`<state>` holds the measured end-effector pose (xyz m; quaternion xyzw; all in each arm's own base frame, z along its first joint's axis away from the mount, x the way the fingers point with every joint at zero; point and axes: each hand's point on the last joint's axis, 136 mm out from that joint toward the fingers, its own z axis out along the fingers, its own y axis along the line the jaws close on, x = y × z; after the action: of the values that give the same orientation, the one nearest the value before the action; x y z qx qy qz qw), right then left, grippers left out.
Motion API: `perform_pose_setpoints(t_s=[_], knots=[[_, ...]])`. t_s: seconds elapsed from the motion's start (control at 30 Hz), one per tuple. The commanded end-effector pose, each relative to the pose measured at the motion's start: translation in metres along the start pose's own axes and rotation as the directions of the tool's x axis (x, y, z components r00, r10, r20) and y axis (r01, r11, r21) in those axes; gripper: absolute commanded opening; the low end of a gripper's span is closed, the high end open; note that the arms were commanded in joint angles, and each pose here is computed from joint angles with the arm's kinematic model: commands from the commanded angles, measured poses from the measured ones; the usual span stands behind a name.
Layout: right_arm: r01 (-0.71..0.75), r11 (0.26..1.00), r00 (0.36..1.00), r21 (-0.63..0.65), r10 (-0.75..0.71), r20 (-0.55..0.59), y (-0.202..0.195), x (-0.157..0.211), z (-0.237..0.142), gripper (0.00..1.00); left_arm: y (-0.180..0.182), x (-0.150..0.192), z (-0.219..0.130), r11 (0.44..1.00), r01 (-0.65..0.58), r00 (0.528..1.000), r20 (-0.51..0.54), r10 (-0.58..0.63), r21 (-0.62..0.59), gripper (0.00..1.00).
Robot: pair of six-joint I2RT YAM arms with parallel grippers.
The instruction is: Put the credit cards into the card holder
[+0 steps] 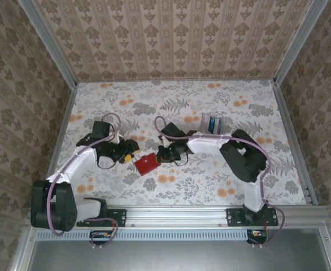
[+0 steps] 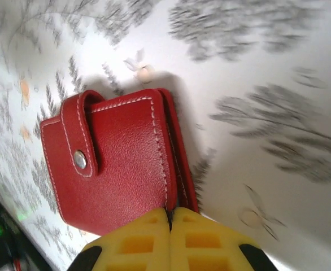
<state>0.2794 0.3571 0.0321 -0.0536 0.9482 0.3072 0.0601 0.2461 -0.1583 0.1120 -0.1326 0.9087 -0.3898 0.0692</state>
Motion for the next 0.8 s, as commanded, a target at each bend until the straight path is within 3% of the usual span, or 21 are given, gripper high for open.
perform_pose_setpoints(t_s=[0.0,0.17,0.3,0.4,0.47,0.57,0.67,0.77], knots=[[-0.333,0.94,0.894,-0.074,0.339,0.291,-0.005,-0.036,-0.035,0.0,-0.012,-0.005,-0.002,0.999,-0.022,1.0,0.012,0.022,0.034,0.52],[-0.572,0.781,0.722,-0.251,0.624,0.298,-0.003,-0.043,-0.038,0.0,-0.043,-0.008,0.011,0.987,-0.05,0.999,0.011,0.049,0.154,0.57],[-0.634,0.621,0.577,-0.461,0.776,0.253,0.014,-0.063,-0.05,0.0,-0.064,-0.024,0.008,0.979,-0.047,0.998,0.043,0.039,0.197,0.57],[-0.621,0.562,0.52,-0.547,0.817,0.249,0.024,-0.077,-0.067,0.0,-0.086,-0.035,0.007,0.971,-0.08,0.996,0.06,0.068,0.227,0.57],[-0.605,0.538,0.508,-0.586,0.828,0.236,0.035,-0.087,-0.077,0.0,-0.098,-0.035,0.01,0.969,-0.108,0.994,0.047,0.1,0.221,0.61],[-0.551,0.551,0.542,-0.627,0.807,0.233,0.053,-0.101,-0.093,0.0,-0.097,-0.032,0.017,0.982,-0.134,0.99,0.053,0.128,0.132,0.65],[-0.536,0.531,0.526,-0.656,0.818,0.233,0.055,-0.105,-0.101,0.0,-0.091,-0.038,0.022,0.994,-0.043,0.997,0.068,0.036,0.104,0.68],[-0.513,0.502,0.518,-0.696,0.828,0.215,0.059,-0.108,-0.108,0.0,-0.095,-0.043,0.016,0.997,-0.031,0.992,0.125,0.022,0.075,0.74]])
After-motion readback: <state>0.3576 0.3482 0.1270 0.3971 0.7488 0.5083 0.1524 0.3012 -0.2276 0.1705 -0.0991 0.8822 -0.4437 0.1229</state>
